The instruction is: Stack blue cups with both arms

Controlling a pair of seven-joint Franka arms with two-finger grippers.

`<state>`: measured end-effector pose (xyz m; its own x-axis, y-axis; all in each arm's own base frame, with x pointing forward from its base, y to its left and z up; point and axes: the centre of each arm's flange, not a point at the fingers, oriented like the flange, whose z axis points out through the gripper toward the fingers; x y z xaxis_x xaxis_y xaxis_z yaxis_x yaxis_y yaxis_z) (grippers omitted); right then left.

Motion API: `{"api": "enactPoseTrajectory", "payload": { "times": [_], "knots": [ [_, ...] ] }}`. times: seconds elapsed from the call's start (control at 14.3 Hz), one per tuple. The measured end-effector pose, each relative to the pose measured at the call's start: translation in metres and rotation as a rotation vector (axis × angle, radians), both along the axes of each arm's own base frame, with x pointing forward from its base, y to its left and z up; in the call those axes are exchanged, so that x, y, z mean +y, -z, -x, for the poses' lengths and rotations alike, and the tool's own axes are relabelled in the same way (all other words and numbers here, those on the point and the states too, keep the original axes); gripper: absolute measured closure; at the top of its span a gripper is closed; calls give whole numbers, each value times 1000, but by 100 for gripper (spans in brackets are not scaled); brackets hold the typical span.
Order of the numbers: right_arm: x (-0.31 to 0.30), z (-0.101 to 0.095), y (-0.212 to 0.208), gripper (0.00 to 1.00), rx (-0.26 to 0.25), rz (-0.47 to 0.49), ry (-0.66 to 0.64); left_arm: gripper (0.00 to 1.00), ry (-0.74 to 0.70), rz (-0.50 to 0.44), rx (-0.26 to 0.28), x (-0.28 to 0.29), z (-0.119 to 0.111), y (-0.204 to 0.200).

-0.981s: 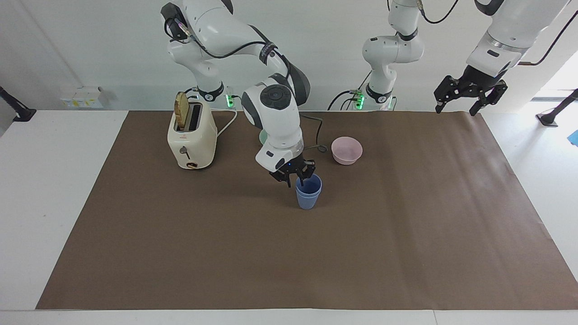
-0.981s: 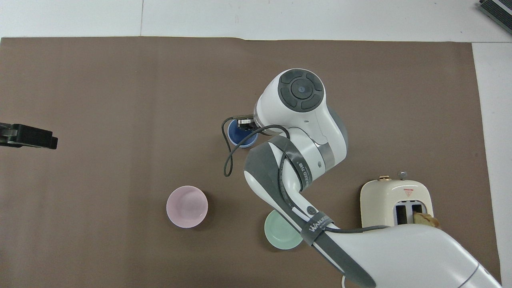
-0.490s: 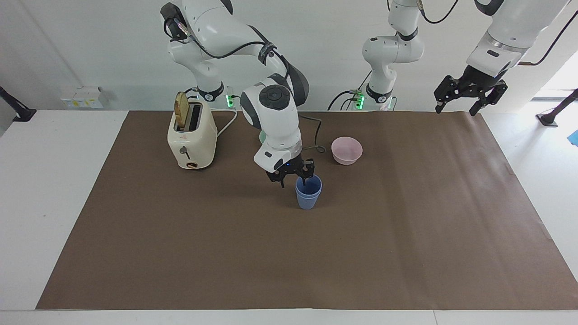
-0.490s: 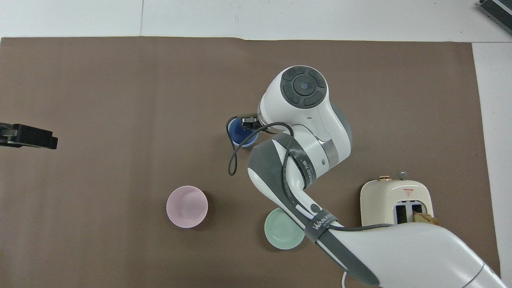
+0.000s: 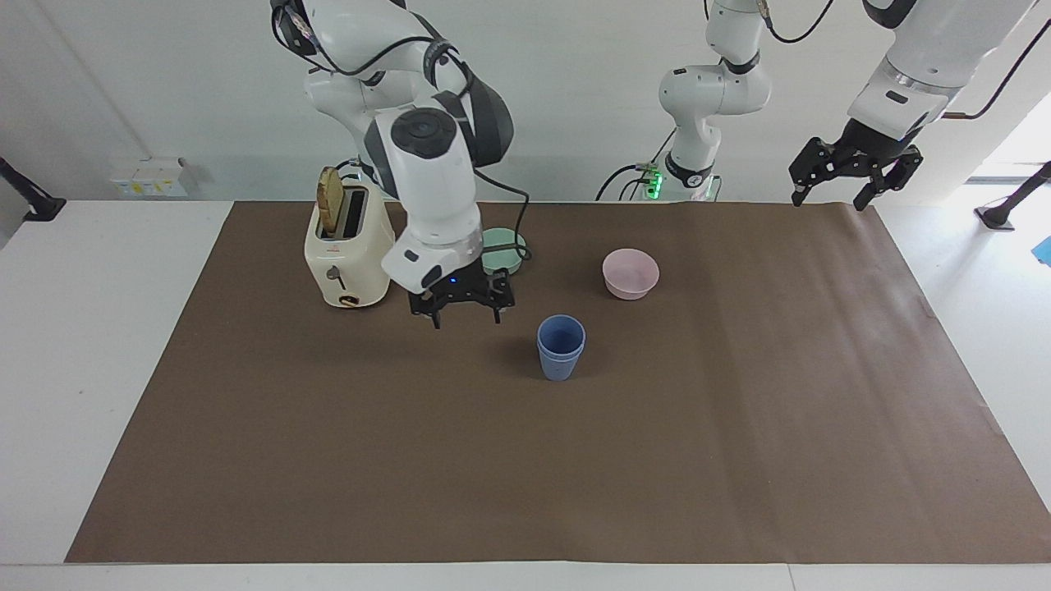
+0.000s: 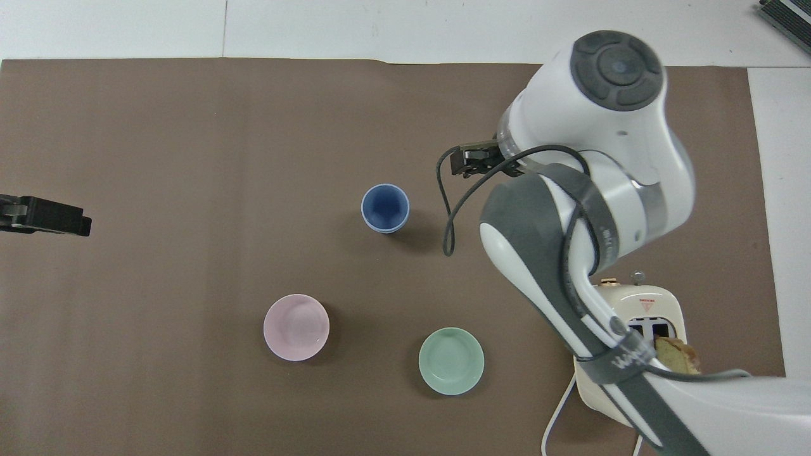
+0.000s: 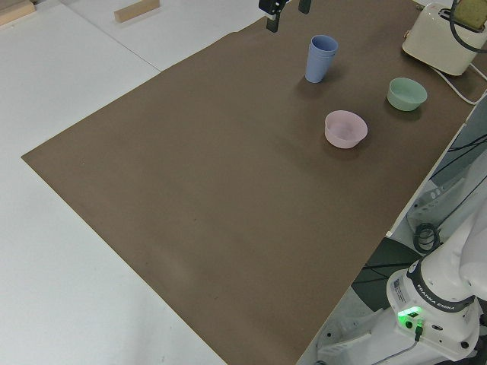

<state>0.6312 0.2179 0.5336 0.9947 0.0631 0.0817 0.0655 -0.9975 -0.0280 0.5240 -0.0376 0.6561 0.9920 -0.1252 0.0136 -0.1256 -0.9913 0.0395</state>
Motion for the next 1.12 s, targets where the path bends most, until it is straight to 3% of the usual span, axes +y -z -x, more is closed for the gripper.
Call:
{"api": "enactPoseTrajectory", "payload": {
  "times": [0.28, 0.56, 0.77, 1.12],
  "knots": [
    [-70, 16, -60, 0, -11, 31, 21, 0, 0, 0, 0, 0, 0, 0],
    [-99, 43, -94, 0, 26, 60, 40, 0, 0, 0, 0, 0, 0, 0],
    [-124, 55, -106, 0, 41, 76, 27, 0, 0, 0, 0, 0, 0, 0],
    [-158, 56, -106, 0, 48, 82, 54, 0, 0, 0, 0, 0, 0, 0]
  ]
}}
